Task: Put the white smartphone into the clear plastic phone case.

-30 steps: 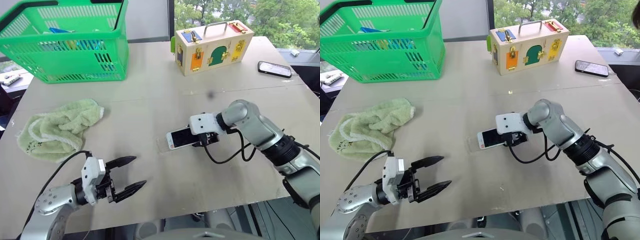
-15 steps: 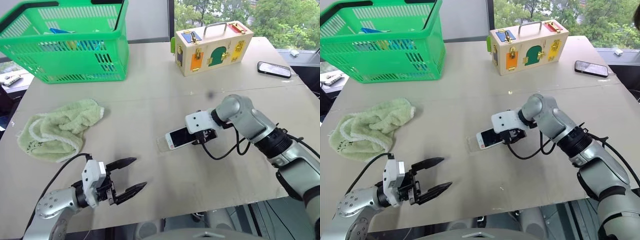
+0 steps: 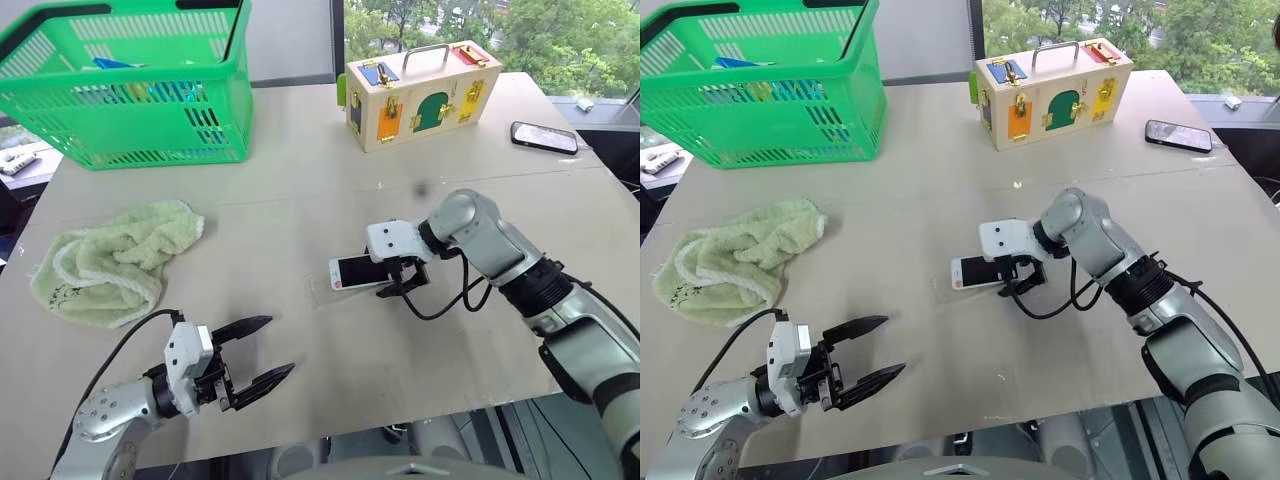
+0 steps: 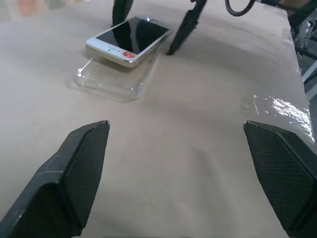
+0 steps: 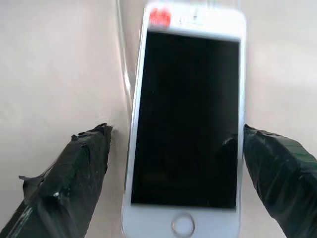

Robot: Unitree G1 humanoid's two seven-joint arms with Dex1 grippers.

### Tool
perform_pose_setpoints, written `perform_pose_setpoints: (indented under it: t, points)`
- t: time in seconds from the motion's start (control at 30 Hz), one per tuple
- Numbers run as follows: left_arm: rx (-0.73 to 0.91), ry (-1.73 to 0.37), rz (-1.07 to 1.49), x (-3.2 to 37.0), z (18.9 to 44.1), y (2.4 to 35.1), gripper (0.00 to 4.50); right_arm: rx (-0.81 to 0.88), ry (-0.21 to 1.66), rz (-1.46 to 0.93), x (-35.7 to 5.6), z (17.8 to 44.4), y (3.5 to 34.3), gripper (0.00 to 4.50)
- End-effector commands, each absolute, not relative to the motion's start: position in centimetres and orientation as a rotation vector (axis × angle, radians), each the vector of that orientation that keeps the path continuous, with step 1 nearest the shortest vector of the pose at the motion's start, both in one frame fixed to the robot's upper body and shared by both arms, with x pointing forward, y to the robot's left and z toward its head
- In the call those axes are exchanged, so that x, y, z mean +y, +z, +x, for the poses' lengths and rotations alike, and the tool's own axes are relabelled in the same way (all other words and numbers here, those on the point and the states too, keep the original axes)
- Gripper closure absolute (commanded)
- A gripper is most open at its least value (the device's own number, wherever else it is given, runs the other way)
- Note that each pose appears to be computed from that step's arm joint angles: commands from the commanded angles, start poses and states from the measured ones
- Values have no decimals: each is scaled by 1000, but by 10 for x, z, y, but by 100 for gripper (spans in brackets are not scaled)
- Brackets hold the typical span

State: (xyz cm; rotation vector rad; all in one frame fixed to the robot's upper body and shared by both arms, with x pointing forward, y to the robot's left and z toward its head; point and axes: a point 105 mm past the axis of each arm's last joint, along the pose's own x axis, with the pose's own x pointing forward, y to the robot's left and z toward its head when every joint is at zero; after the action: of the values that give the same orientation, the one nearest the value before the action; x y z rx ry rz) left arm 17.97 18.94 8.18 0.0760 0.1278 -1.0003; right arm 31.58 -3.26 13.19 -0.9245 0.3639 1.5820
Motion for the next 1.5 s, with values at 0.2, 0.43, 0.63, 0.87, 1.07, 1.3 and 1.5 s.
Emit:
perform_pose_setpoints:
  t: [0.2,0.43,0.63,0.87,1.07,1.3,1.5]
  points:
    - [88,-1003,99,186,179,88,0,293,1600,-832,-25,309,150,3]
    - [90,-998,99,186,178,88,0,169,1533,-710,-3,318,166,121]
    - [90,-1000,93,184,176,88,0,138,1407,-708,3,339,165,398]
    - [89,-1001,94,185,177,87,0,116,1366,-834,4,352,152,446]
    - [87,-1005,95,184,178,86,0,113,1398,-898,6,351,142,446]
    - [88,-1010,95,184,179,85,0,107,1472,-917,8,338,139,446]
    - [83,-1018,94,181,182,88,0,102,1526,-925,6,329,139,446]
